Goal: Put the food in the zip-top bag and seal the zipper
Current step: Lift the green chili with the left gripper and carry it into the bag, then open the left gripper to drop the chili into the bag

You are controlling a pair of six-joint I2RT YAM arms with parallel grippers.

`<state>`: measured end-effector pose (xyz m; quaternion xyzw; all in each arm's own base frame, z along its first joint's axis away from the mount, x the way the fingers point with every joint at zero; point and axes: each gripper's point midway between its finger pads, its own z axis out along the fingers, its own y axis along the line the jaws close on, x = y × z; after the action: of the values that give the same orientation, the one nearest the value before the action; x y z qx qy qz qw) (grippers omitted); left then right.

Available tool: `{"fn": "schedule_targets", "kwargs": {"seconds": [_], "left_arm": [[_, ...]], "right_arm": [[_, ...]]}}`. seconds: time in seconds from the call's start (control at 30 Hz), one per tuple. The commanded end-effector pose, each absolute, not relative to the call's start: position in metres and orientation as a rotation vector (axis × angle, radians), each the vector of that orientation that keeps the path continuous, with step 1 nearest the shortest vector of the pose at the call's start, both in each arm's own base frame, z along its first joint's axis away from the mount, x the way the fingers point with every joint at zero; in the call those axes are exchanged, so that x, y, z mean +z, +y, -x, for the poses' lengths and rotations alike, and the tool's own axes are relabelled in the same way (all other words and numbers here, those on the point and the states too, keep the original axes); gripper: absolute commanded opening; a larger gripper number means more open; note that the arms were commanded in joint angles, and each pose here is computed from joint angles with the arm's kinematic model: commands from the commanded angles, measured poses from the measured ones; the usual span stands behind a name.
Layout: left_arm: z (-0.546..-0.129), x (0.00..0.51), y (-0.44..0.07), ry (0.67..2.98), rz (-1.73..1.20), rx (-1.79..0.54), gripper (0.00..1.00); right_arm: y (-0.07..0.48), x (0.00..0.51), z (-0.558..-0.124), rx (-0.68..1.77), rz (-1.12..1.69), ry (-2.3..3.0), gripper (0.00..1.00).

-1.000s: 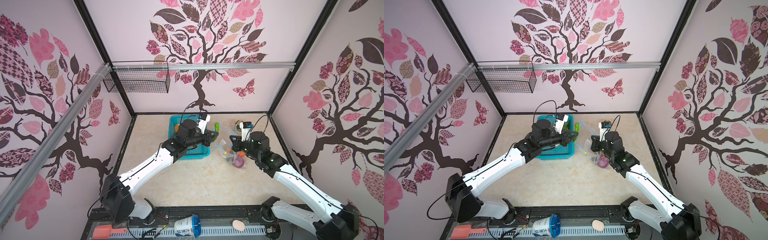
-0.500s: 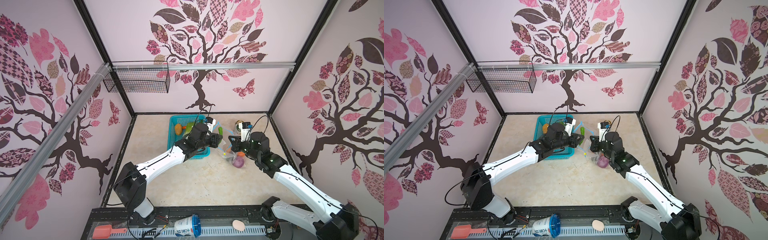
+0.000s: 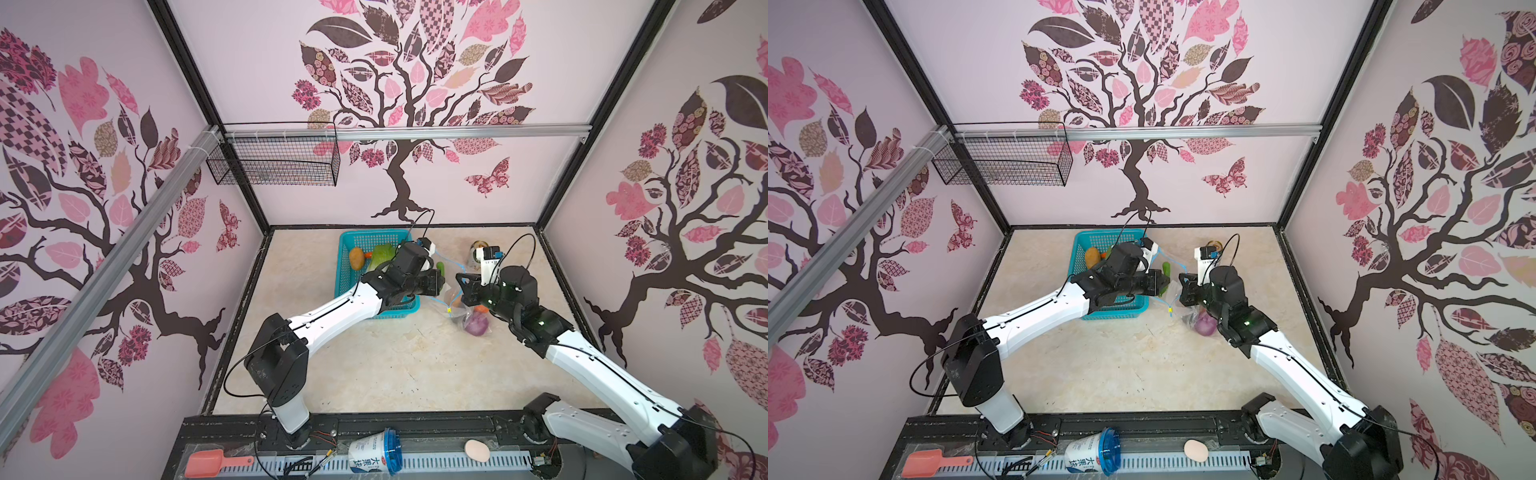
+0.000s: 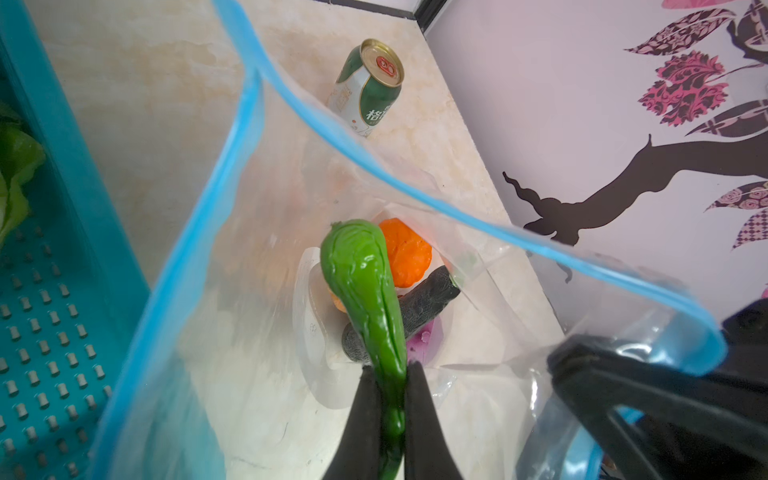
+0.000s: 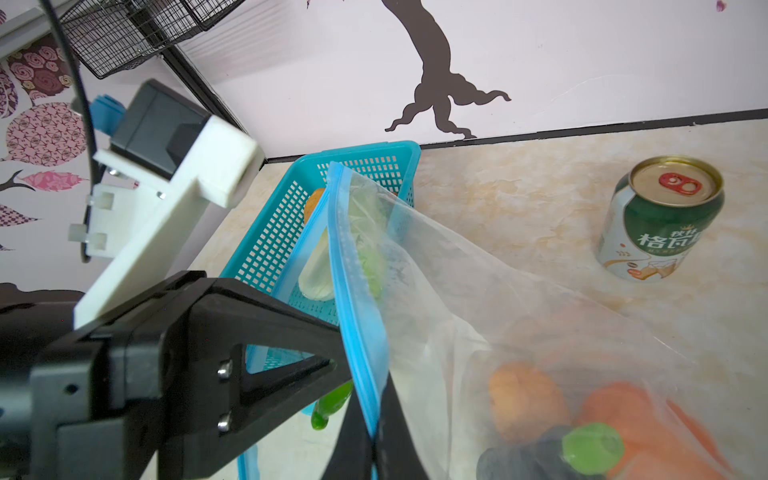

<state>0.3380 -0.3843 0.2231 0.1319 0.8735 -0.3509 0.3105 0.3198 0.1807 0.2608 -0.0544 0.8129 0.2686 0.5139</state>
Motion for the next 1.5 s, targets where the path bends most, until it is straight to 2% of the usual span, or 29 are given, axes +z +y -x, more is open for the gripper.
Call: {"fn": "schedule_targets", "kwargs": {"seconds": [0.0, 0.07, 0.17, 0.37, 0.7, 0.93, 1.33, 1.47], "left_arm": [[-0.338, 0.234, -0.392, 2.314, -0.359, -0.940, 0.13], [-0.338, 0.236, -0.393, 2.310, -0.359, -0.947, 0.30], [-0.338, 0.246, -0.390, 2.285, -0.360, -0.943, 0.47], [-0.331, 0.279, -0.387, 2.192, -0.404, -0.979, 0.58], [-0.332, 0.329, -0.336, 2.017, -0.341, -0.873, 0.69], [-0.353, 0.292, -0.295, 2.115, -0.171, -0.889, 0.72], [-0.352, 0.262, -0.326, 2.187, -0.183, -1.076, 0.76], [-0.354, 0.249, -0.333, 2.223, -0.193, -1.085, 0.72]], "right_arm": [[0.180, 0.275, -0.319, 0.662, 0.130, 1.912, 0.00], [0.179, 0.275, -0.319, 0.659, 0.129, 1.912, 0.00], [0.178, 0.277, -0.319, 0.653, 0.124, 1.906, 0.00], [0.176, 0.278, -0.319, 0.648, 0.116, 1.906, 0.00], [0.173, 0.280, -0.321, 0.627, 0.106, 1.904, 0.00], [0.172, 0.280, -0.320, 0.620, 0.104, 1.906, 0.00], [0.172, 0.277, -0.321, 0.616, 0.103, 1.918, 0.00], [0.172, 0.277, -0.321, 0.612, 0.105, 1.915, 0.00]]}}
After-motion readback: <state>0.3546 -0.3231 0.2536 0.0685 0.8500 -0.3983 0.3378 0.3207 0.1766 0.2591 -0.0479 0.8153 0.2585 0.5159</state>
